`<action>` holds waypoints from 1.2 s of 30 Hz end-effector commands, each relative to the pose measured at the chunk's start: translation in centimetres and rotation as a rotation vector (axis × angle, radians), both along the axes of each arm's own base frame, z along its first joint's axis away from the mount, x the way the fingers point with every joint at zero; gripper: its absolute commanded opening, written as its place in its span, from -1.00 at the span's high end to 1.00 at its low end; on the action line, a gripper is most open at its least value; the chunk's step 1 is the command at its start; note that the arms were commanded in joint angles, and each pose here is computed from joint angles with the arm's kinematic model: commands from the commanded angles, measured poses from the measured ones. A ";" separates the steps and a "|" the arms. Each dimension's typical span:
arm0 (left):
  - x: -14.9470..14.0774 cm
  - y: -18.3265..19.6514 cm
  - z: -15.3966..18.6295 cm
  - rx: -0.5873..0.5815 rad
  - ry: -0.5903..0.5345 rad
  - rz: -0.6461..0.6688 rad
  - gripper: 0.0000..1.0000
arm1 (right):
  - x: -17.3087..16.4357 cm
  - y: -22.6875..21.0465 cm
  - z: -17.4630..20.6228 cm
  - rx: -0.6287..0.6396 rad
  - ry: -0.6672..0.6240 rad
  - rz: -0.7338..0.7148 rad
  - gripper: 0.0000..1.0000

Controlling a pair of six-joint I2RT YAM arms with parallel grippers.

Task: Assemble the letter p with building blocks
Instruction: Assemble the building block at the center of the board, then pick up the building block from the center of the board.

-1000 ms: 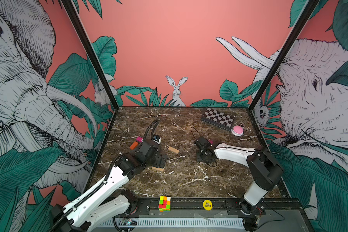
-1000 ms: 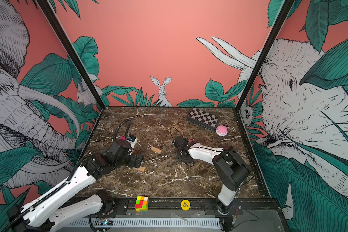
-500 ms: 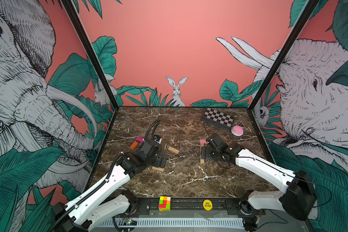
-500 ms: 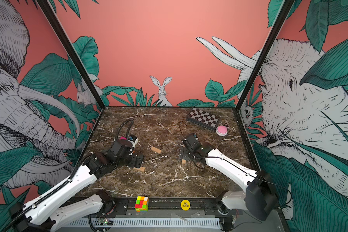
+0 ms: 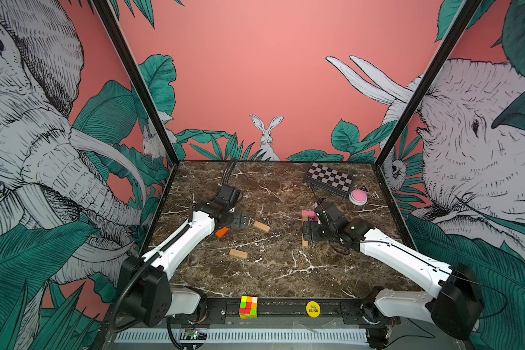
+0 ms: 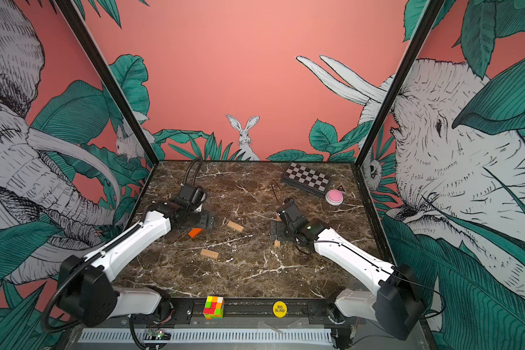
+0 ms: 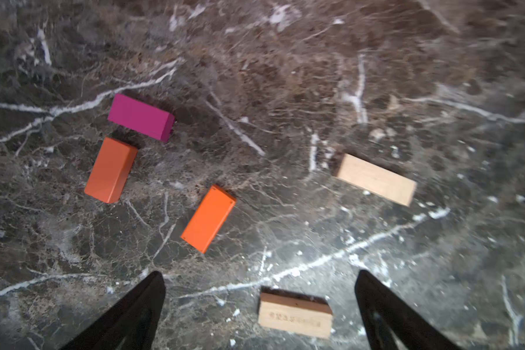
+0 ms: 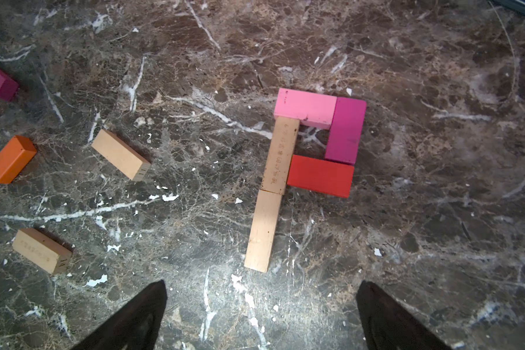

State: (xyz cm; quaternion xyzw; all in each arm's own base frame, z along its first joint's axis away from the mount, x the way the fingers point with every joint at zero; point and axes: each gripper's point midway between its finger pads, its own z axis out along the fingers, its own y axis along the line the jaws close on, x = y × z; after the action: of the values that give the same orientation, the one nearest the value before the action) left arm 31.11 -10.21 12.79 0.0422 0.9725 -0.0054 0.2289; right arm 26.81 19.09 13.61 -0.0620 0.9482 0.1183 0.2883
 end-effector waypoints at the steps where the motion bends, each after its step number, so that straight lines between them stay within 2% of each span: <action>1: 3.2 1.8 0.3 -0.002 -0.048 0.024 -0.99 | 1.2 1.7 0.6 0.064 -0.041 0.066 -0.97; 3: 4.7 3.5 -0.3 0.031 -0.045 0.049 -0.99 | 1.2 2.5 0.1 0.094 -0.010 0.084 -0.97; 8: 8.2 6.0 -2.3 -0.045 0.033 0.108 -0.99 | 1.1 4.2 -2.0 0.137 0.068 0.119 -0.97; 12: 10.8 6.4 -3.5 -0.095 0.034 0.105 -0.99 | 1.0 5.2 -2.8 0.151 0.114 0.143 -0.97; 14: 11.5 7.2 -4.4 -0.064 0.057 0.117 -0.99 | 1.0 5.1 -3.1 0.139 0.131 0.145 -0.97; 18: 12.9 7.5 -5.8 -0.091 0.067 0.101 -0.99 | 0.8 5.0 -2.7 0.139 0.132 0.151 -0.97; 24: 12.8 7.2 -8.2 -0.084 0.154 0.050 -0.99 | 0.4 4.5 -0.7 0.153 0.083 0.167 -0.97; 31: 11.1 7.3 -8.5 -0.081 0.192 0.048 -0.99 | 1.0 4.3 -0.4 0.144 0.085 0.163 -0.97; 36: 10.7 7.9 -6.9 -0.056 0.120 0.063 -0.99 | 1.2 4.8 -0.8 0.152 0.104 0.174 -0.97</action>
State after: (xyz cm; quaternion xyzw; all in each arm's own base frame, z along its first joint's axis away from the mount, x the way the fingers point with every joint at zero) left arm 42.20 -2.79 3.34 0.0018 0.9890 -0.0356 0.1435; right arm 27.73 23.65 12.61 -0.1102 0.9424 0.2138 0.2324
